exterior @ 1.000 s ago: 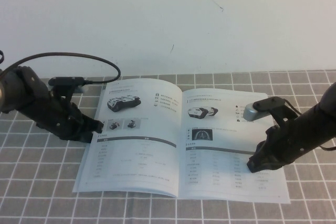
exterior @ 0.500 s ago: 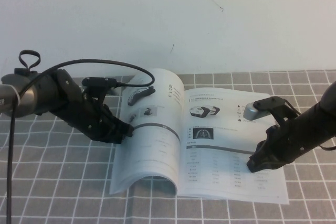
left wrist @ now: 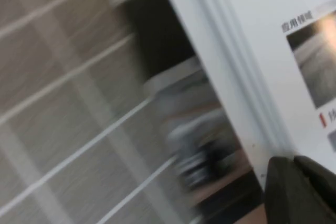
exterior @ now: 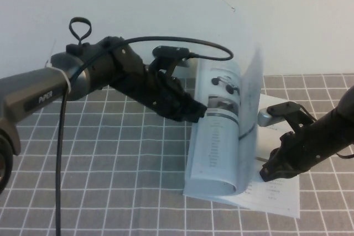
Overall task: Close book
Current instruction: 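Close the open booklet and leave it lying on the table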
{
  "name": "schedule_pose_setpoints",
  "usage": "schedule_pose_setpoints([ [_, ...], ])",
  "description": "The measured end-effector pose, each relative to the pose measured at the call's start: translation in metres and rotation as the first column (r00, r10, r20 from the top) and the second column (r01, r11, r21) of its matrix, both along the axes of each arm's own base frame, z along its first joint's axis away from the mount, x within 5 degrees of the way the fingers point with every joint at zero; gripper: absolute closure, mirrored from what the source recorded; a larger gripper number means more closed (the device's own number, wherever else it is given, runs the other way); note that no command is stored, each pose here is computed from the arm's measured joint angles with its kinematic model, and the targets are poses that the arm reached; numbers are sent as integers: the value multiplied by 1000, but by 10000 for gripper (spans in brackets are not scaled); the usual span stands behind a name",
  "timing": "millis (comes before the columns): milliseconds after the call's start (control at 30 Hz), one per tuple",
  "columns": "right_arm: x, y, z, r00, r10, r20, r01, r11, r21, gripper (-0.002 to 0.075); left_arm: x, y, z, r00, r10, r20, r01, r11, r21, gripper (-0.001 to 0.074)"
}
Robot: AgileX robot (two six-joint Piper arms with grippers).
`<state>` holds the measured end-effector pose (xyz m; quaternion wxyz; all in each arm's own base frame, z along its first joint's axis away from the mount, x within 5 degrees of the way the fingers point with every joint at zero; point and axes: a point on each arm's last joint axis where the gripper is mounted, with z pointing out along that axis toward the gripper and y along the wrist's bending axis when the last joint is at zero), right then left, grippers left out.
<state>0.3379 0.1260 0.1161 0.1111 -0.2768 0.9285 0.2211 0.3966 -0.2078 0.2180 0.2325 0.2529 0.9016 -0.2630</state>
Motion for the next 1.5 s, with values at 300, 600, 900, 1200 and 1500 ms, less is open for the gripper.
schedule_pose_setpoints([
  [300,0,0,0,1000,1,-1,-1,1000,1,729,-2,-34,61,987,-130,95,137,988,-74,738],
  [600,-3,-3,22,999,-9,50,10,1000,-16,729,-6,-35,96,968,-209,135,218,974,-56,738],
  [900,-14,-10,93,974,-60,220,62,998,-2,729,-35,-12,159,927,-236,292,225,972,70,738],
  [1200,-46,-23,184,863,-108,493,93,994,55,729,-54,7,189,910,-229,346,183,970,159,738],
  [1500,-117,-69,242,772,-106,627,199,977,-80,729,-109,38,222,911,-207,356,151,972,177,738],
])
